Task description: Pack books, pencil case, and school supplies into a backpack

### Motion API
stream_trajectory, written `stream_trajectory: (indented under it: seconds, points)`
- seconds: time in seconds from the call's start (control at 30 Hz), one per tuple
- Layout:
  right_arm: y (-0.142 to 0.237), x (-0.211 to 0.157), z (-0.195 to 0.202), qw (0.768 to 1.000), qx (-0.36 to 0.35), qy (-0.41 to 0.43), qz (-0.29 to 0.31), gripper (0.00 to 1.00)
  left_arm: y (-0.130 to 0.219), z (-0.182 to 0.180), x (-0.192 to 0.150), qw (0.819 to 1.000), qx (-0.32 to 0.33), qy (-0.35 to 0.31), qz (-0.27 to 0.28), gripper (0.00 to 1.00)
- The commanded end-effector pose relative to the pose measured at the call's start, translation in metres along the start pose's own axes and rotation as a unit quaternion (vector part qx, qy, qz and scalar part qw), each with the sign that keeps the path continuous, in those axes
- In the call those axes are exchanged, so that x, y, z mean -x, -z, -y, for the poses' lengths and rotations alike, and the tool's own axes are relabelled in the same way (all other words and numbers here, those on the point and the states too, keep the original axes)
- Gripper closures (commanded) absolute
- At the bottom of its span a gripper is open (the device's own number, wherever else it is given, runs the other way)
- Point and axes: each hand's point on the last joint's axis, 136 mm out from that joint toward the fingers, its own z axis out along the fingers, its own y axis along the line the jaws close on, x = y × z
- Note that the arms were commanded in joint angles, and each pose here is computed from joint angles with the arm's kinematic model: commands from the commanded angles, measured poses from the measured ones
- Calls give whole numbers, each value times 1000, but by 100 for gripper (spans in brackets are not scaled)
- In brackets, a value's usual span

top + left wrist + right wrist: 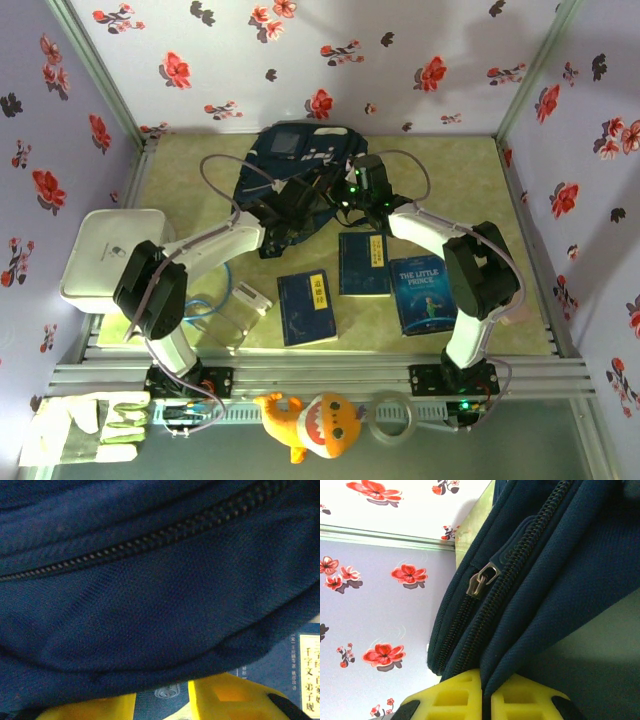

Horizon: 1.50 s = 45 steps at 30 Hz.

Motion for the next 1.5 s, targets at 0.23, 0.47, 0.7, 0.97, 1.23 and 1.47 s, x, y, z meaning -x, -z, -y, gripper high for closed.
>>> stream_trajectory:
  seconds: [0.23, 0.47, 0.7, 0.97, 1.23, 1.47]
  points:
    - [23, 8, -54, 996, 77, 28, 21, 90, -4, -17, 7, 998, 62, -17, 13, 67]
    - [25, 14, -50, 997, 68, 31, 33, 90, 9, -25, 11, 997, 69, -15, 28, 78]
    - [23, 15, -47, 997, 62, 32, 35, 91, 17, -29, 9, 997, 65, -11, 32, 84]
    - [23, 16, -47, 997, 61, 32, 37, 90, 12, -33, 3, 997, 73, -15, 24, 78]
    - [24, 16, -48, 997, 63, 33, 36, 90, 2, -42, -3, 994, 99, -33, 14, 73]
    - [23, 16, -46, 997, 61, 32, 36, 90, 4, -43, -4, 994, 102, -41, 15, 81]
